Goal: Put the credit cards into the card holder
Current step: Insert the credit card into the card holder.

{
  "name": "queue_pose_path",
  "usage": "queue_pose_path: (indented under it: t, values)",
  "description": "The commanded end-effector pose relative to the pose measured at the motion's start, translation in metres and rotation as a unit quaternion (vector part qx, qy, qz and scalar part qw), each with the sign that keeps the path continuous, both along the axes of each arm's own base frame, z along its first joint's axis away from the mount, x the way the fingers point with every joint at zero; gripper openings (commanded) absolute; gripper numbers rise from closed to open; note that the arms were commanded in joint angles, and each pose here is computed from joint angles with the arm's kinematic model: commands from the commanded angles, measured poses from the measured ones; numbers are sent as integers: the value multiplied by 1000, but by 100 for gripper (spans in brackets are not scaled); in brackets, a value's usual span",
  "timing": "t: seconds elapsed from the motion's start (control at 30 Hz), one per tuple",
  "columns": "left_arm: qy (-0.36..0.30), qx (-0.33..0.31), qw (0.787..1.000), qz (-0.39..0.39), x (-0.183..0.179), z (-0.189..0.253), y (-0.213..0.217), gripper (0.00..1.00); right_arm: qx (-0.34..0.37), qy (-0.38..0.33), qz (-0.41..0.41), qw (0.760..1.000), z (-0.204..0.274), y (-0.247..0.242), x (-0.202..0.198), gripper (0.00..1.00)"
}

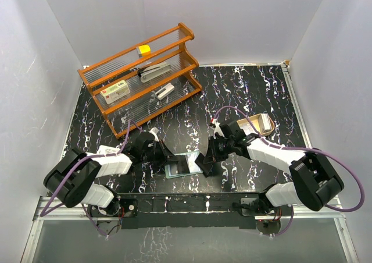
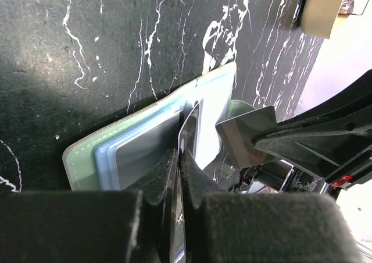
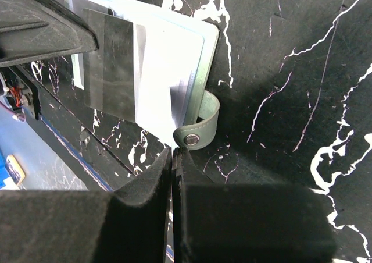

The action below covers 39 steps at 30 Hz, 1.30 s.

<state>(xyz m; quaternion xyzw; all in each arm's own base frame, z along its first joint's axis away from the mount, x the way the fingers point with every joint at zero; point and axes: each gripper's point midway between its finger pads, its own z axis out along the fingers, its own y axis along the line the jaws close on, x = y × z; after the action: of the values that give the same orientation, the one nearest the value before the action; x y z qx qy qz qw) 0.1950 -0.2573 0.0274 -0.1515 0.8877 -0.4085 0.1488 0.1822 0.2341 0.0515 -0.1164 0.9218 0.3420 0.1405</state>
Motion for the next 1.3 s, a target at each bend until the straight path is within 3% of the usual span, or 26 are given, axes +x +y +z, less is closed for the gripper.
queue_pose_path:
  t: [0.0, 0.67, 0.9, 1.27]
  values:
    - [-15, 17, 1000, 11, 9, -7, 5, 0, 7, -16, 1, 1000, 5, -1, 1, 0]
    - [-7, -11, 1000, 9, 16, -3, -10, 0, 29, -19, -3, 999, 22, 4, 1, 0]
    - [-15, 14, 1000, 10, 19, 18, -5, 40, 34, -57, -27, 997, 52, 5, 17, 0]
    - [15, 17, 1000, 5, 11, 14, -4, 51, 18, -91, -91, 992, 41, -8, 32, 0]
